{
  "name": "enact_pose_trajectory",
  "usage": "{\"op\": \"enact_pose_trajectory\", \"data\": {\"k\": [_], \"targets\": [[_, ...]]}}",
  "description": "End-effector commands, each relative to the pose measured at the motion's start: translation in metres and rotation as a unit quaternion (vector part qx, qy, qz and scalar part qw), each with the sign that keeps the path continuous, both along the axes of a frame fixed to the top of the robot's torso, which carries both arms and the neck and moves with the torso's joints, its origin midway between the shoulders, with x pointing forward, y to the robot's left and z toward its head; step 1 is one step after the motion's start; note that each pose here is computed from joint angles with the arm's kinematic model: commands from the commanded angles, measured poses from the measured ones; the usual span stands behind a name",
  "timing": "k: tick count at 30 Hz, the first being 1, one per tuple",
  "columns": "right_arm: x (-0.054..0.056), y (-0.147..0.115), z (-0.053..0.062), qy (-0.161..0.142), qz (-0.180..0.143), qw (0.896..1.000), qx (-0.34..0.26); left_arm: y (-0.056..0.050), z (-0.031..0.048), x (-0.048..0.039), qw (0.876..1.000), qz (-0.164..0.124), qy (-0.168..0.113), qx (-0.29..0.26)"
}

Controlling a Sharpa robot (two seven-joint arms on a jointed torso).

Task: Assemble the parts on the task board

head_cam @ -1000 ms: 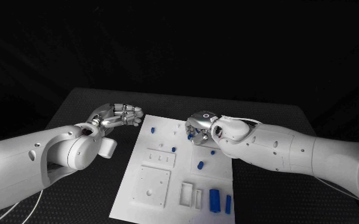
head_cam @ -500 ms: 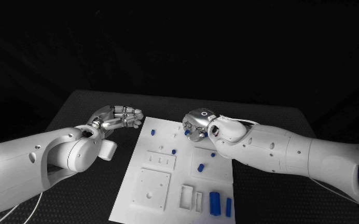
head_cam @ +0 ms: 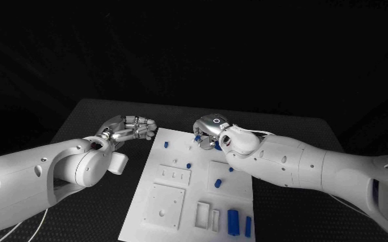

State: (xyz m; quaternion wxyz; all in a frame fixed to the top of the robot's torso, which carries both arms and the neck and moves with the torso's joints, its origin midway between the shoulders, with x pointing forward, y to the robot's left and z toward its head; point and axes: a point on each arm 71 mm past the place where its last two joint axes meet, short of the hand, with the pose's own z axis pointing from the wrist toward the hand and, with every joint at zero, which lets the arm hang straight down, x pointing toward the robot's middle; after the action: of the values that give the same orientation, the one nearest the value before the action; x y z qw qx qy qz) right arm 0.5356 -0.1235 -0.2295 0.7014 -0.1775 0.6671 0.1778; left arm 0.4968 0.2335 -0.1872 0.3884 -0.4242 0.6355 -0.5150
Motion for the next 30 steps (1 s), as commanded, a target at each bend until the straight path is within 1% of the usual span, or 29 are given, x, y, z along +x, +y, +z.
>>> {"op": "enact_pose_trajectory", "data": {"k": [1,12,18,30], "targets": [[0.0007,0.0016,0.0013,-0.015,0.000,1.000,-0.002,-0.0034,0.0010,0.0002,1.000,-0.009,-0.001,-0.006],[0.0000,0.0068,0.0016,-0.014,0.004,1.000,-0.001,-0.0049,0.0012,0.0003,1.000,-0.011,-0.002,-0.006],[0.0027,0.0066,0.0002,-0.010,-0.001,1.000,-0.007,-0.0051,0.0012,0.0001,1.000,-0.011,-0.001,-0.006],[0.0049,0.0095,-0.0008,-0.008,-0.001,1.000,-0.010,-0.0049,0.0022,-0.0003,1.000,-0.010,-0.002,-0.006]]}}
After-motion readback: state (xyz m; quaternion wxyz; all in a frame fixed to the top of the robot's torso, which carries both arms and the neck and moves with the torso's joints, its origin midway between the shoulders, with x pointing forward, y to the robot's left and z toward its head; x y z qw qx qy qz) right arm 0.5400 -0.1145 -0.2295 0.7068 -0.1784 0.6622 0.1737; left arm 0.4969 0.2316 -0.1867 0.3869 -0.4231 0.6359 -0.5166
